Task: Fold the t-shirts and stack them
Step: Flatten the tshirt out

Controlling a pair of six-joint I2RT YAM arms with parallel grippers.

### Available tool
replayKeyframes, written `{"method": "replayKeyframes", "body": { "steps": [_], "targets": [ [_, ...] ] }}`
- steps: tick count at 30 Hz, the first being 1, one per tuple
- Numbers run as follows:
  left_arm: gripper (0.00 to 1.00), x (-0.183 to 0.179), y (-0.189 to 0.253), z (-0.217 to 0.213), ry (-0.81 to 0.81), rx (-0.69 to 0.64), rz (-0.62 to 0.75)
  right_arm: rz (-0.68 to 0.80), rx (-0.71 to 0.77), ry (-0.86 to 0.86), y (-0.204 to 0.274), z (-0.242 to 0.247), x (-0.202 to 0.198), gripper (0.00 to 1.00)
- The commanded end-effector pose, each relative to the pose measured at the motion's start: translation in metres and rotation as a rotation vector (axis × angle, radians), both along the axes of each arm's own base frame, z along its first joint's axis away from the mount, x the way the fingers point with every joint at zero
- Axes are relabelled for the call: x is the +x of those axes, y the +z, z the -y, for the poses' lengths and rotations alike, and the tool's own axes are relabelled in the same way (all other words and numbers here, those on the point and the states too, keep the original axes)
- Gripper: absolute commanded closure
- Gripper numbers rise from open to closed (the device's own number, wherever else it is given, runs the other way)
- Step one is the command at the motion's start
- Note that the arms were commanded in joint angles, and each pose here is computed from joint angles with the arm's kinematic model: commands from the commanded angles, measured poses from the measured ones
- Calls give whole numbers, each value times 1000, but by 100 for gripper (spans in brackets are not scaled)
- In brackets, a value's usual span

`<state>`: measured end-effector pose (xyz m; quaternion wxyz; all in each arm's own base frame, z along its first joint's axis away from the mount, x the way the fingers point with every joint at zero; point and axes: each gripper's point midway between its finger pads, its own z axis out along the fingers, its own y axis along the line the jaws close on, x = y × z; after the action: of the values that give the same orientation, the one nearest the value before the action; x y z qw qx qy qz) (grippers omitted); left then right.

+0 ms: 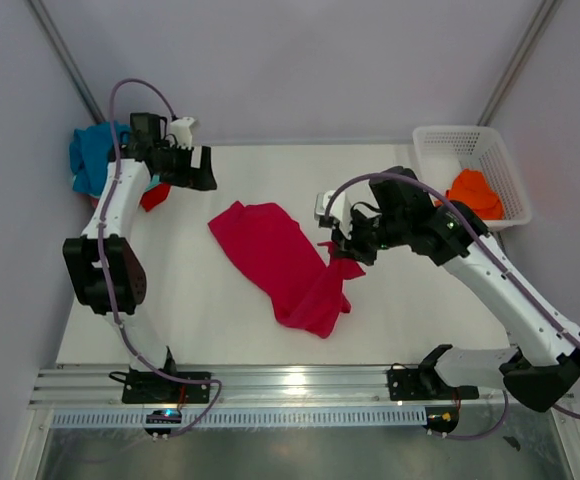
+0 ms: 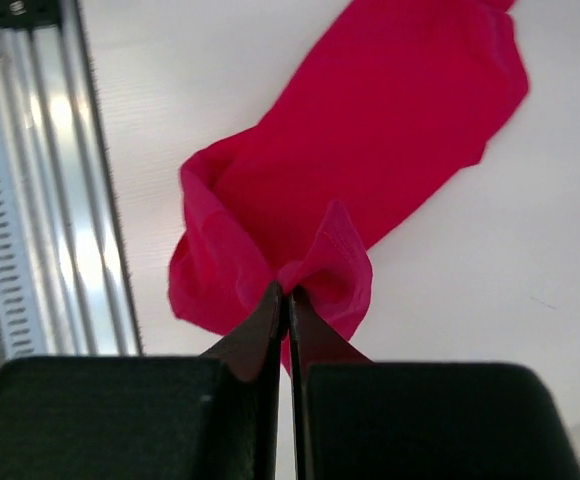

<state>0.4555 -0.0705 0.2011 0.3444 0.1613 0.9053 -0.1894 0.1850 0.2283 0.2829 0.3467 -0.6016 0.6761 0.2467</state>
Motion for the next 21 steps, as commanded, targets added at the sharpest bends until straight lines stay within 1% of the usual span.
{"method": "replayKeyframes", "body": {
  "steps": [1, 2, 3, 4, 5, 6, 7, 8, 9, 10, 11, 13, 16, 17, 18, 19, 21],
  "targets": [
    [1, -17, -11, 17, -98, 50, -9, 166, 48, -238, 22, -17, 75, 97],
    [1, -26, -24, 17, -118, 90, -33, 182, 58, -265, 29, -19, 84, 97],
    [1, -36, -23, 26, -158, 122, -22, 203, 52, -328, 28, -22, 104, 97],
    [1, -39, -25, 28, -188, 156, -4, 188, 57, -384, 28, -24, 113, 97],
    [1, -51, -40, 30, -205, 188, -33, 208, 71, -417, 39, -27, 123, 97],
    [1, -59, -42, 42, -239, 202, -27, 213, 64, -456, 40, -27, 134, 97],
    [1, -65, -37, 46, -255, 209, -8, 210, 10, -515, 26, -28, 153, 97],
    [1, -73, -43, 52, -273, 210, -18, 228, 25, -539, 36, -31, 163, 97],
    [1, -79, -42, 61, -298, 211, -13, 246, 7, -584, 36, -29, 175, 97],
    [1, -84, -35, 66, -305, 208, 6, 252, -36, -626, 24, -30, 190, 97],
    [1, -89, -36, 70, -316, 207, 5, 283, -13, -652, 39, -32, 200, 97],
    [1, -95, -31, 77, -332, 199, 17, 329, -11, -724, 50, -27, 219, 97],
    [1, -104, -25, 78, -336, 199, 29, 400, -6, -819, 66, -21, 249, 97],
    [1, -108, -24, 77, -336, 202, 34, 439, 9, -868, 83, -14, 257, 97],
    [1, -109, -23, 77, -337, 204, 40, 431, -8, -883, 75, -15, 265, 97],
    [1, -112, -26, 75, -336, 212, 39, 447, 2, -912, 84, -10, 271, 97],
    [1, -114, -23, 75, -338, 217, 63, 454, -11, -955, 78, -7, 282, 97]
  ]
}}
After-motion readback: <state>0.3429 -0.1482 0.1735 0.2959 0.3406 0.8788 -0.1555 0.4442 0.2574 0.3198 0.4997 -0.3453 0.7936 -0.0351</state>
